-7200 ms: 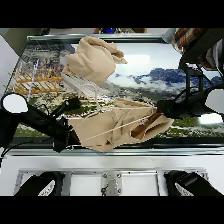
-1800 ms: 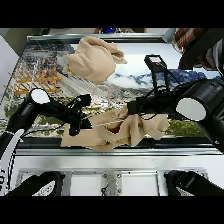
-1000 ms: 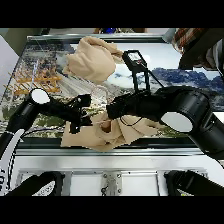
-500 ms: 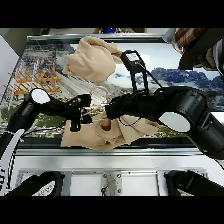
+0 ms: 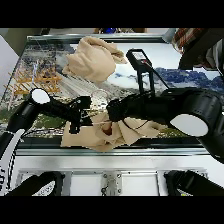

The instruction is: Fold the clothes and pants, and hang the long-sleeved shirts on hangers.

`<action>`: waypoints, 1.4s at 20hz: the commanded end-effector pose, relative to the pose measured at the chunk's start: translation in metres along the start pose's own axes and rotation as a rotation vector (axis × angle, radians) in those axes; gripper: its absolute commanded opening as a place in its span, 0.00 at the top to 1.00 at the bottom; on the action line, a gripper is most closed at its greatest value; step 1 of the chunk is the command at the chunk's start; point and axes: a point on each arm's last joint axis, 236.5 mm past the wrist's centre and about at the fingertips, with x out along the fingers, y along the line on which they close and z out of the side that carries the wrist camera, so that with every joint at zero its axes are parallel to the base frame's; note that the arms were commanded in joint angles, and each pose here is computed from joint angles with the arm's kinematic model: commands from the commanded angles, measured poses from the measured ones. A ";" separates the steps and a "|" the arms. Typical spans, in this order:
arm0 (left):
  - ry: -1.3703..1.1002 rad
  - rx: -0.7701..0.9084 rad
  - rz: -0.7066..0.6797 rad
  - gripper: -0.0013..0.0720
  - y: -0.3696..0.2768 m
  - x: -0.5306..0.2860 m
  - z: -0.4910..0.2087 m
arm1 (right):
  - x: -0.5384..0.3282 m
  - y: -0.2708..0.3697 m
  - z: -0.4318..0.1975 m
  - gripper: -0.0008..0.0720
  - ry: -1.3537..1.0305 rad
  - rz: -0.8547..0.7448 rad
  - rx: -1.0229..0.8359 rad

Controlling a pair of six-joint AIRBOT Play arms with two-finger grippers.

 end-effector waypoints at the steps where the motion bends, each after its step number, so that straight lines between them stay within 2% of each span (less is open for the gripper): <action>1: 0.002 -0.001 -0.012 0.95 -0.003 0.000 -0.001 | -0.019 -0.017 -0.012 0.40 0.050 -0.043 0.026; 3: 0.002 -0.001 -0.012 0.95 -0.003 0.000 -0.001 | -0.027 -0.031 -0.017 0.14 0.077 -0.070 -0.013; 5: 0.002 -0.002 -0.013 0.95 -0.003 0.000 -0.001 | -0.036 -0.036 -0.016 0.14 0.085 -0.034 -0.058; 9: 0.002 -0.001 -0.013 0.95 -0.003 0.000 -0.001 | -0.059 -0.027 -0.004 0.14 0.054 0.171 -0.182; 15: 0.003 -0.001 -0.013 0.95 -0.003 0.000 -0.001 | -0.076 -0.074 0.024 0.14 -0.044 0.107 -0.092; 18: 0.004 -0.001 -0.021 0.95 -0.005 0.000 -0.001 | -0.077 -0.083 0.027 0.13 -0.063 0.076 -0.306; 20: 0.004 -0.001 -0.031 0.95 -0.007 0.000 -0.001 | -0.083 -0.102 0.020 0.13 -0.043 0.069 -0.355; 23: 0.005 -0.001 -0.038 0.95 -0.009 0.000 -0.001 | -0.100 -0.120 0.011 0.13 -0.098 0.209 -0.376; 25: 0.005 -0.001 -0.038 0.95 -0.009 0.000 -0.001 | -0.122 -0.136 0.013 0.13 -0.245 0.308 -0.389; 28: 0.005 -0.001 -0.038 0.95 -0.009 0.000 -0.001 | -0.140 -0.175 -0.012 0.13 -0.367 0.319 -0.462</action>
